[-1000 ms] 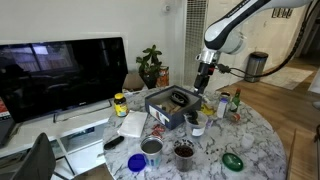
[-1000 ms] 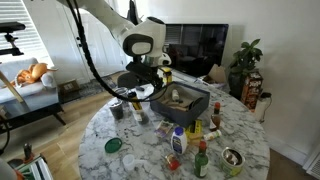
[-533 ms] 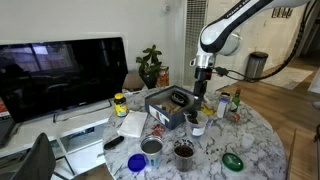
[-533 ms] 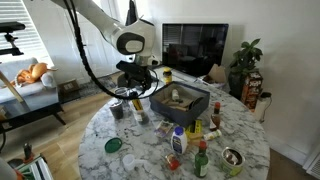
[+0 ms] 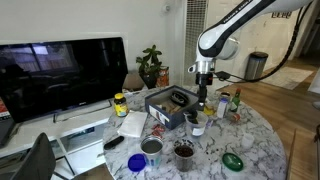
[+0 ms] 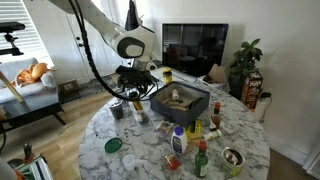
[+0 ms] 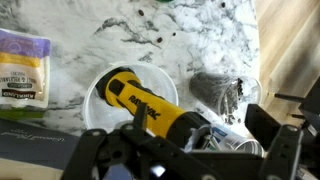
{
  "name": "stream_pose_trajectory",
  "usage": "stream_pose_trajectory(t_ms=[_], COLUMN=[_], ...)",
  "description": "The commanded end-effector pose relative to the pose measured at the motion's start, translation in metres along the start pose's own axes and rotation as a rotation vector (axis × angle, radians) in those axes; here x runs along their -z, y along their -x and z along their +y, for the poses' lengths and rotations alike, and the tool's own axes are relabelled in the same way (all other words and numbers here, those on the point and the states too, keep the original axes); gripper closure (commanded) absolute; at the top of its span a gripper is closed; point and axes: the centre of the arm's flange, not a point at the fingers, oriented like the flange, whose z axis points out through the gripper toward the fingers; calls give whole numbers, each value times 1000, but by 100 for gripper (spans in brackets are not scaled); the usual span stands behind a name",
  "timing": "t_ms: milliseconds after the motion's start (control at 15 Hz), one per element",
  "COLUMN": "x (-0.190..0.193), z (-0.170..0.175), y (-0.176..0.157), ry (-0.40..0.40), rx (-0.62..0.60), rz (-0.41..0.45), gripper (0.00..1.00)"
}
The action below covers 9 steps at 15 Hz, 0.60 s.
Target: Remove the clear cup from the box and put the torch on the table then put the silver cup inside the clear cup
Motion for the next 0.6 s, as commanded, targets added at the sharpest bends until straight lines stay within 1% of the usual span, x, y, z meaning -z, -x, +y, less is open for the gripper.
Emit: stream_pose_trajectory(t_ms=[0, 67, 133, 267, 400, 533], x=[0, -3, -6, -14, -19, -24], z=[0, 1, 4, 5, 5, 8], y=[0, -1, 0, 3, 6, 7], ry=[0, -35, -17, -41, -29, -1], rx=[0, 30, 63, 157, 262, 332], rz=[0, 9, 0, 7, -9, 10], gripper=[0, 0, 0, 0, 0, 0])
